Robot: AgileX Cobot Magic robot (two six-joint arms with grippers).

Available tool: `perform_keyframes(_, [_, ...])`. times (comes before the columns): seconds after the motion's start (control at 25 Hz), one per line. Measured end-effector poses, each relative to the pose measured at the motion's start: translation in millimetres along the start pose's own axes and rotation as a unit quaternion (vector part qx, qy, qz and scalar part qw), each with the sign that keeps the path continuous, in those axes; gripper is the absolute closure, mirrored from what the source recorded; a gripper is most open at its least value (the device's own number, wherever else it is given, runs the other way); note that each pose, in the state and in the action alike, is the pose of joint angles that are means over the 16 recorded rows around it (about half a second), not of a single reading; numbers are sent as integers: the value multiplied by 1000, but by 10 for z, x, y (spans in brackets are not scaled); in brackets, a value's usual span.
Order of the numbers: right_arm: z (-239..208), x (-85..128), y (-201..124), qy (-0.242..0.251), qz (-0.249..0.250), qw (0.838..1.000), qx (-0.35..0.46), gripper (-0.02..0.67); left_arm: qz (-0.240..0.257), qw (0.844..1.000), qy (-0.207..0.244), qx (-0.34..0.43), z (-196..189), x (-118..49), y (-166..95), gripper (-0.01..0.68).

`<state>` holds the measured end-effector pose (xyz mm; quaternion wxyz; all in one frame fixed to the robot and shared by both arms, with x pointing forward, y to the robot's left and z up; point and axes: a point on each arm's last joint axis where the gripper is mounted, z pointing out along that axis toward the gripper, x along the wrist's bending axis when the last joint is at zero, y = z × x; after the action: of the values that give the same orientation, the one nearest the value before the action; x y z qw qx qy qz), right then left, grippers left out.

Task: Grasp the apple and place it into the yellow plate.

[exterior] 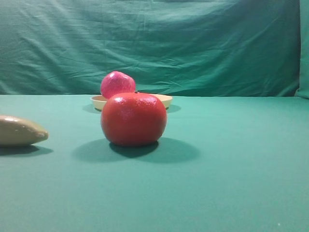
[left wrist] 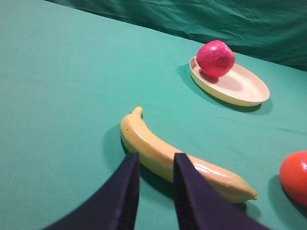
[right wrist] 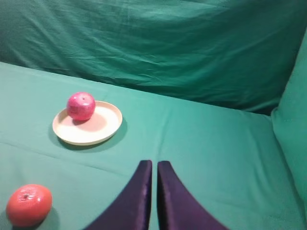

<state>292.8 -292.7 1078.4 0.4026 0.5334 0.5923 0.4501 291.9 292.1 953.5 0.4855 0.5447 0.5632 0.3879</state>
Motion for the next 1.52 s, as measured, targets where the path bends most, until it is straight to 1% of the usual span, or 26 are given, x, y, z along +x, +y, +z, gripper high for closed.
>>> perform_keyframes(0.36, [184, -52, -775, -47, 15, 999, -12, 649, 0, 1000, 0, 0, 0, 0, 0, 516])
perform_keyframes(0.6, [279, -63, -1104, -56, 21, 998, -5, 649, 0, 1000, 0, 0, 0, 0, 0, 516])
perform_keyframes(0.92, [335, -65, -1268, -56, 23, 998, 11, 649, 0, 1000, 0, 0, 0, 0, 0, 516])
perform_keyframes(1.52, [337, -65, -1282, -56, 24, 998, 15, 649, 0, 1000, 0, 0, 0, 0, 0, 516])
